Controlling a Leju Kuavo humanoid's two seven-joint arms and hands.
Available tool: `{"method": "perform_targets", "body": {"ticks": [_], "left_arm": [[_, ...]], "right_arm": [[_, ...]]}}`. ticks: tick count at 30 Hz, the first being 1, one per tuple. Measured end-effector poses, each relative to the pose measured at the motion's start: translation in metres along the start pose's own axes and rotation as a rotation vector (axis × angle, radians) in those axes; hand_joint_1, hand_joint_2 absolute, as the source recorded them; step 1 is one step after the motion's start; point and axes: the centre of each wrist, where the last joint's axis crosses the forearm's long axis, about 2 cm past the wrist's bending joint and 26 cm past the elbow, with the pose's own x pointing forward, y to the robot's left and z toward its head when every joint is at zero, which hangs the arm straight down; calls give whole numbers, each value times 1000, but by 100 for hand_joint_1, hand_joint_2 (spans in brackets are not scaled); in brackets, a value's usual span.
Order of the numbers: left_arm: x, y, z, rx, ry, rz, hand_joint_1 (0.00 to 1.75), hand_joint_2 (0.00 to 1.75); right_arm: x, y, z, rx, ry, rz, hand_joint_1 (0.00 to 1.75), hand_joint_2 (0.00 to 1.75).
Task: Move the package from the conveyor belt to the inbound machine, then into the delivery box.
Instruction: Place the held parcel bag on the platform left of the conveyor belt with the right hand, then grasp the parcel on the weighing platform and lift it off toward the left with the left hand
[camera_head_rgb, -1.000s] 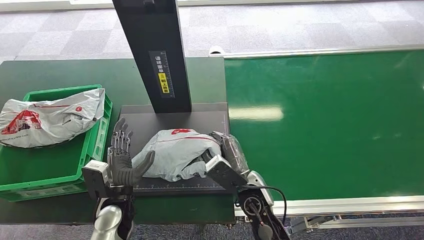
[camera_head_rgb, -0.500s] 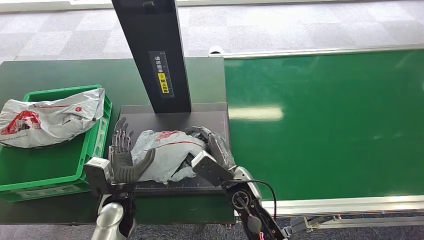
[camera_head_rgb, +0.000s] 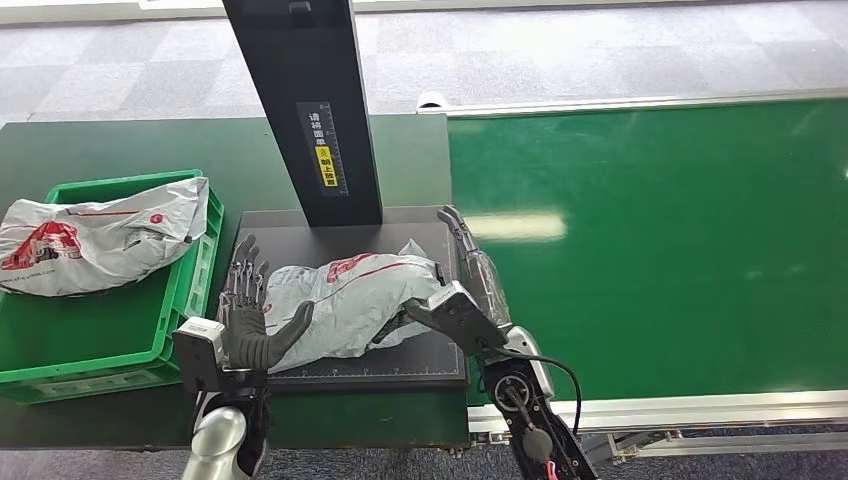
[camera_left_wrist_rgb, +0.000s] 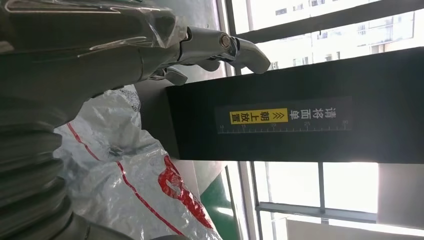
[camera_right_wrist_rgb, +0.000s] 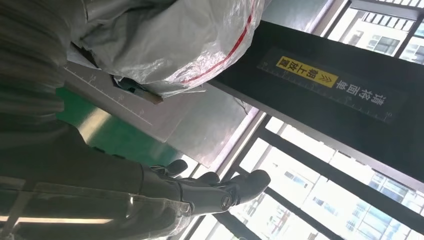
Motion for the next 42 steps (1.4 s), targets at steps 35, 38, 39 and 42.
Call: {"method": "perform_targets", "body": {"ticks": [35,38,39,42], "left_arm": [[-48,-63,12,-893,166,-883,175,175],[-48,-66,7,-857,154,-881,175,175],[-48,-67,5,-847,150,-878,175,175],[-47,-68,3,-810,140,-865,175,175]], "right_arm": [[8,-91,61,-354,-115,-12,0,175],[10,-91,62,-360,-121,-12,0,175],[11,-91,62,-362,-124,-12,0,175],[13,-92,62,-366,-130,-10,0,175]]}}
